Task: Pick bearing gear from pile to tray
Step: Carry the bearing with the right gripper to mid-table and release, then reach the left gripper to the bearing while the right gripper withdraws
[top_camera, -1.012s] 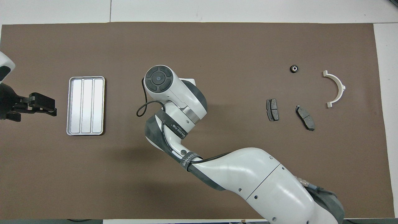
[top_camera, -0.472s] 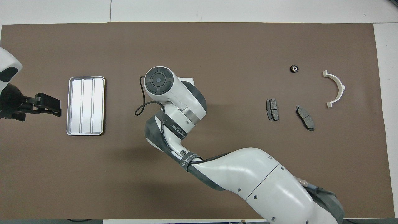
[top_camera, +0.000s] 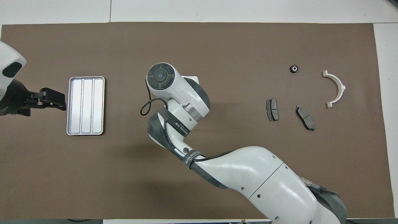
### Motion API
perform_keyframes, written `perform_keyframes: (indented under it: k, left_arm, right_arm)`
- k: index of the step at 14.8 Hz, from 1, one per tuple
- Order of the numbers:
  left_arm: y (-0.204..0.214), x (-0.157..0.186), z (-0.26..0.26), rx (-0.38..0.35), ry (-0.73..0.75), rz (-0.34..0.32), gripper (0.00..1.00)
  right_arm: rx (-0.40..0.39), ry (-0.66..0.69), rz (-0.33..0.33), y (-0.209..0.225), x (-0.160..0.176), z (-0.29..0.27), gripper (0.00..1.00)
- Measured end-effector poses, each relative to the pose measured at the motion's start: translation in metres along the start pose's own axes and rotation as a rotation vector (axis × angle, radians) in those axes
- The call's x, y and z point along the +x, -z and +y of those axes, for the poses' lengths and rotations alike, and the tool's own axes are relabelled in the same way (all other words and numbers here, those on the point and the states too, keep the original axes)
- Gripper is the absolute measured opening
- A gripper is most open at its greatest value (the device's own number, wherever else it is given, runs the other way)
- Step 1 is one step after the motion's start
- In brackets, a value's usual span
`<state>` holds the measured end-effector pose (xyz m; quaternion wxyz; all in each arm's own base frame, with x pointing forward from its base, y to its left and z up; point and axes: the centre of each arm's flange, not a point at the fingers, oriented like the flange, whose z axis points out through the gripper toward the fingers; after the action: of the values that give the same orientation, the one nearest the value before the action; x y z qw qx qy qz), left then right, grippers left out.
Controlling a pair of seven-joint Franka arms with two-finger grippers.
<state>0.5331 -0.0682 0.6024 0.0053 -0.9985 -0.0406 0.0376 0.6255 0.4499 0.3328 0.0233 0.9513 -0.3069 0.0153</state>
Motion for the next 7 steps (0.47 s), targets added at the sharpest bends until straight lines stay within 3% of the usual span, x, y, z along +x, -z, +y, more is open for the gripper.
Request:
perform_keyframes:
  k: [4,7]
  left_arm:
    - [-0.007,0.0,0.033,-0.022,0.035,0.022,1.0]
    - [-0.02,0.001,0.072,-0.026,0.081,0.034,1.0]
  right_arm:
    - [-0.036,0.22,-0.002,0.069,0.127,0.078,1.0]
    - [-0.033,0.396,-0.013,0.094,0.225,0.155,1.0]
